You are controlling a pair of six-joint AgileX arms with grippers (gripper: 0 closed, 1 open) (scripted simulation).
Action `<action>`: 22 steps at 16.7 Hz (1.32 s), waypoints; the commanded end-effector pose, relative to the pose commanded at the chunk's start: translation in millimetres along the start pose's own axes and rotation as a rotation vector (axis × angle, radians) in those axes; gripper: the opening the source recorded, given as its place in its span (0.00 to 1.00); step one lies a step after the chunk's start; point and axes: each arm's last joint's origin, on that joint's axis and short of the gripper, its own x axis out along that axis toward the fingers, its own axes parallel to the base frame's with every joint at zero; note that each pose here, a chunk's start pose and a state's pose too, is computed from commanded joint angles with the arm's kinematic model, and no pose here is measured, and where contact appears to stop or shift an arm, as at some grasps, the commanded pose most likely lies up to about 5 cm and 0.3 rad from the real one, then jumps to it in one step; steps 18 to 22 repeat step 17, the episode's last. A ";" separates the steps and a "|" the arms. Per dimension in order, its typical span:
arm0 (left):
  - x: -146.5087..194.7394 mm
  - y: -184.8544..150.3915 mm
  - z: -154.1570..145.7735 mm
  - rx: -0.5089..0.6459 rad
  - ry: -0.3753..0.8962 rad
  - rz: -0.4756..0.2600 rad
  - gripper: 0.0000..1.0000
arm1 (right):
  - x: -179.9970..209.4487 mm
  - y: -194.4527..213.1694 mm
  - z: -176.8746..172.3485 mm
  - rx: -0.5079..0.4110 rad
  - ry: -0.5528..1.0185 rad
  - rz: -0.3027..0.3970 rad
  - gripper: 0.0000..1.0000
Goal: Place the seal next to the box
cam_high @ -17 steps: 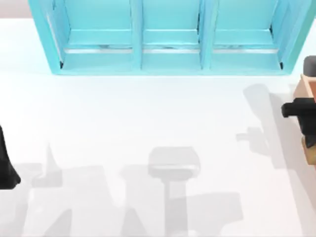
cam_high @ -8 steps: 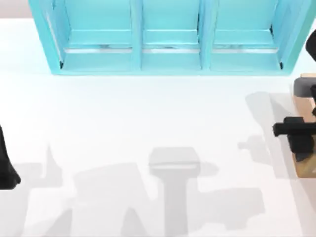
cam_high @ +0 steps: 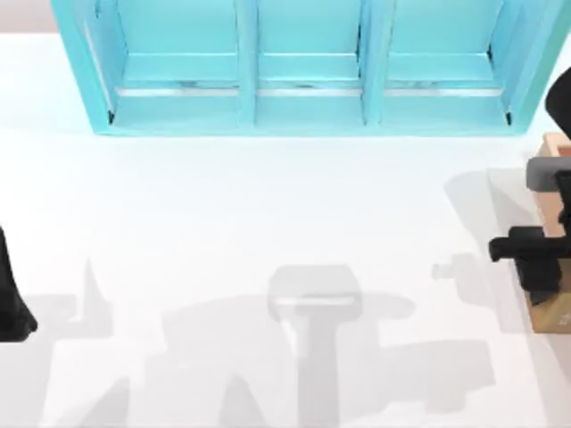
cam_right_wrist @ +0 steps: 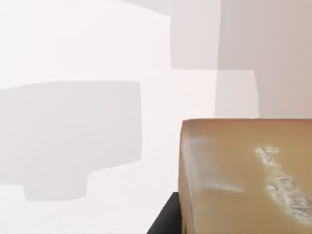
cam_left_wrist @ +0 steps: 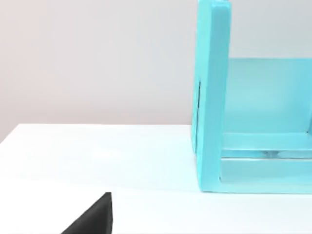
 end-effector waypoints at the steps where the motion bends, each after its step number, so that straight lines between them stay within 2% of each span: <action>1: 0.0 0.0 0.0 0.000 0.000 0.000 1.00 | 0.0 0.0 0.0 0.000 0.000 0.000 0.23; 11: 0.0 0.0 0.0 0.000 0.000 0.000 1.00 | 0.0 0.0 0.0 0.000 0.000 0.000 0.98; 22: 0.0 0.0 0.0 0.000 0.000 0.000 1.00 | 0.0 0.0 0.0 0.000 0.000 0.000 1.00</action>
